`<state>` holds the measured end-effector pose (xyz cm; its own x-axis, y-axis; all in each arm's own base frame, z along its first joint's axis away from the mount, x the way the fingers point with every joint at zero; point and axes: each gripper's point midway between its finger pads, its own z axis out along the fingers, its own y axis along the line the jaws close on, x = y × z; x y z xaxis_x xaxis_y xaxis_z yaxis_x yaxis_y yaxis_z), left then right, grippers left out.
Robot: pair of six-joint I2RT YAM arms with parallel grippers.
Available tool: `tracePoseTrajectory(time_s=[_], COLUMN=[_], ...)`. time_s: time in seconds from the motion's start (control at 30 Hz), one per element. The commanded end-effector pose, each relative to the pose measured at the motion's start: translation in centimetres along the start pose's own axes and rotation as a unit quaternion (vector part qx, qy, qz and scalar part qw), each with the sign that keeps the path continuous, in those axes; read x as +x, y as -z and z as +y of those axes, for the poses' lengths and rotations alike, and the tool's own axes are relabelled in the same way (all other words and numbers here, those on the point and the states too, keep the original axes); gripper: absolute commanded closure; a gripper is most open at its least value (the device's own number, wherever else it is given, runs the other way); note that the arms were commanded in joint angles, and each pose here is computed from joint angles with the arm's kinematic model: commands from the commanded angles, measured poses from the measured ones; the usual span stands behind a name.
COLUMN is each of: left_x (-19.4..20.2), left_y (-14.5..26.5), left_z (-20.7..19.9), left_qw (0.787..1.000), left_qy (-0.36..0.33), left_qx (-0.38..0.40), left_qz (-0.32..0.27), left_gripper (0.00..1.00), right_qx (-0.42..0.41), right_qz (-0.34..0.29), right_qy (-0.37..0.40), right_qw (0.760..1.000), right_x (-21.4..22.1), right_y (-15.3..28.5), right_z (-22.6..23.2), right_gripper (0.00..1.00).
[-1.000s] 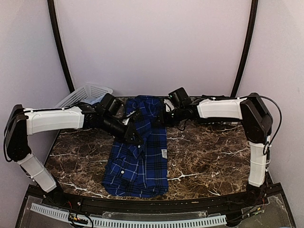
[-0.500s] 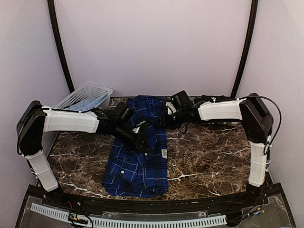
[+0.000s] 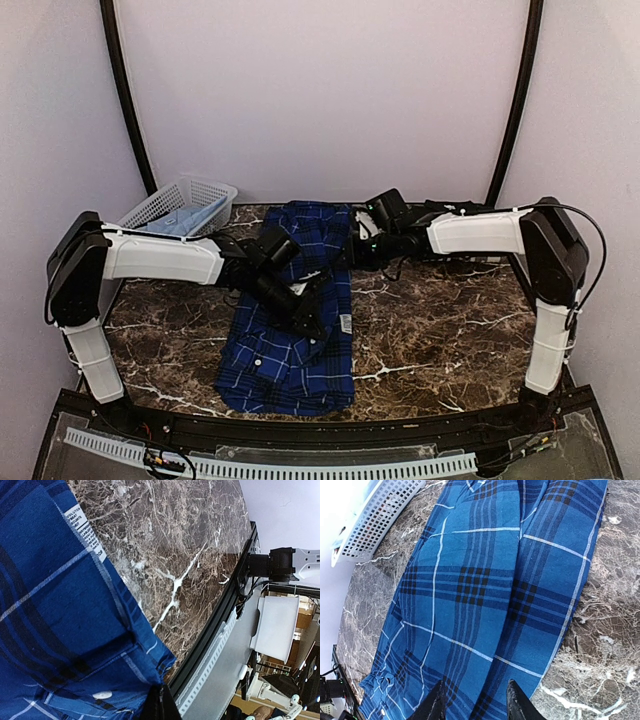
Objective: Fold and stack the long sleeve shirts
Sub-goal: Place the rectangle-folded shirt in the left sleeve.
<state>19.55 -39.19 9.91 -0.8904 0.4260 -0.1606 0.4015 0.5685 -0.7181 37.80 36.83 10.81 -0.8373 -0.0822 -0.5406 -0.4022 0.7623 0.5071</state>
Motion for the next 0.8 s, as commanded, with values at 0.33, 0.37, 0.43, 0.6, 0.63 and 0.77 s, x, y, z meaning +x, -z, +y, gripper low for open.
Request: tracePoseTrajectory(time_s=[0.33,0.37,0.43,0.6,0.63,0.77], left_x=[1.2,1.1,0.3,-4.4,-5.6,-10.2], left_y=[0.5,0.7,1.9,6.2,7.3,10.7], left_z=[-2.3,-2.3,-2.9,-0.5,0.4,5.0], left_qw=[0.999,0.999,0.999,0.987,0.980,0.955], left_qy=[-0.020,-0.022,-0.027,-0.012,-0.006,0.038], left_qx=[0.005,0.002,-0.014,-0.125,-0.156,-0.212], left_qz=[0.036,0.032,0.011,-0.099,-0.125,-0.202], left_gripper=[0.81,0.75,0.62,0.50,0.54,0.71], right_qx=[0.006,0.003,-0.001,-0.030,-0.041,-0.083], right_qz=[-0.023,-0.027,-0.033,-0.036,-0.037,-0.045], right_qy=[0.031,0.034,0.039,0.048,0.047,0.041], right_qw=[0.999,0.999,0.999,0.998,0.997,0.995], right_x=[-2.3,-2.8,-3.5,-5.1,-5.5,-6.5], right_y=[-0.4,-0.5,-0.7,-2.6,-2.9,-4.4], right_z=[0.9,1.3,1.7,3.0,3.4,4.8], right_gripper=[0.60,0.60,0.60,0.63,0.66,0.73])
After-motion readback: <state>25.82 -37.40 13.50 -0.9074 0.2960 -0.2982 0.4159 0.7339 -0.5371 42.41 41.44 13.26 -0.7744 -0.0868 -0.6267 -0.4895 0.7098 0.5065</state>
